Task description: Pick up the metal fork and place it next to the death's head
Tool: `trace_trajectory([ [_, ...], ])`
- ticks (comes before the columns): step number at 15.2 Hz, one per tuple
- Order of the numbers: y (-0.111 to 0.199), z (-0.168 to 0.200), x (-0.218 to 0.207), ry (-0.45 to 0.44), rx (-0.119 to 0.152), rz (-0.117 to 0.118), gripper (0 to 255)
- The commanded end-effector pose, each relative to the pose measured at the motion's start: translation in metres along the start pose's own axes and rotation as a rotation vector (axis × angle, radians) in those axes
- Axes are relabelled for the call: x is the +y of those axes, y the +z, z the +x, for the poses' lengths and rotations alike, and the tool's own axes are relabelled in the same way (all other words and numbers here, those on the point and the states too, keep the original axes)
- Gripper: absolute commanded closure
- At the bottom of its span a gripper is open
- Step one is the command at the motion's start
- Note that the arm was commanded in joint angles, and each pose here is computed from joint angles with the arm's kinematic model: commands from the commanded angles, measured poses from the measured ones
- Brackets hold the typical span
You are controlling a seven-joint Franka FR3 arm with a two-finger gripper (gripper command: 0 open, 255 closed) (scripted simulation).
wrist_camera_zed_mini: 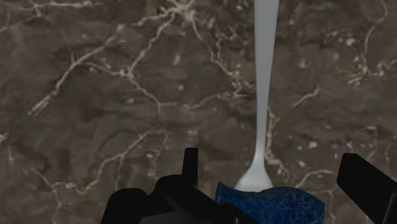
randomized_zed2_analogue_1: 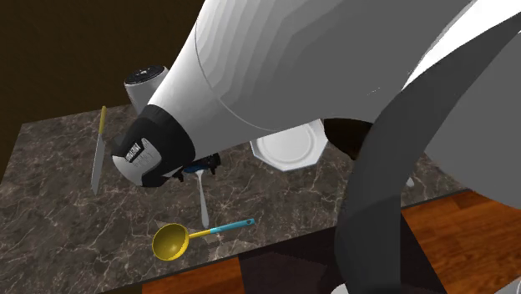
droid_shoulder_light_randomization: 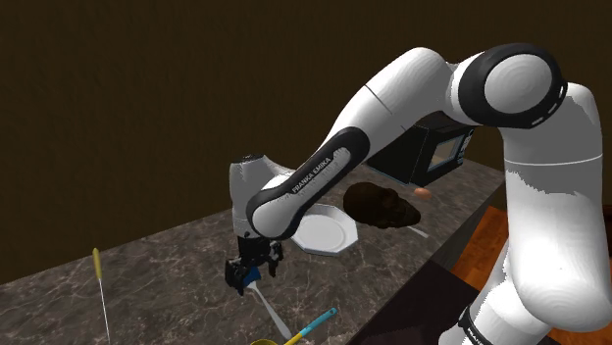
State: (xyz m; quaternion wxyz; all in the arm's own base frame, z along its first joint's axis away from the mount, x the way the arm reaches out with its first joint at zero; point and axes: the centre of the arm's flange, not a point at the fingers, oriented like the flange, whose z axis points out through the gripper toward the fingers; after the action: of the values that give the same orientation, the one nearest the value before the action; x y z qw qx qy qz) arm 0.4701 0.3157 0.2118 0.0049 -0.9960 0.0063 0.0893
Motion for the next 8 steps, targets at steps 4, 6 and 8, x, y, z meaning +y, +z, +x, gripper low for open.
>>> trace_trajectory([
  [4, 0.0185, 0.0009, -0.0006, 0.0, 0.0, 0.0, 0],
  [6, 0.0185, 0.0009, -0.0006, 0.0, 0.0, 0.0, 0],
  [8, 0.0185, 0.0009, -0.0006, 0.0, 0.0, 0.0, 0],
])
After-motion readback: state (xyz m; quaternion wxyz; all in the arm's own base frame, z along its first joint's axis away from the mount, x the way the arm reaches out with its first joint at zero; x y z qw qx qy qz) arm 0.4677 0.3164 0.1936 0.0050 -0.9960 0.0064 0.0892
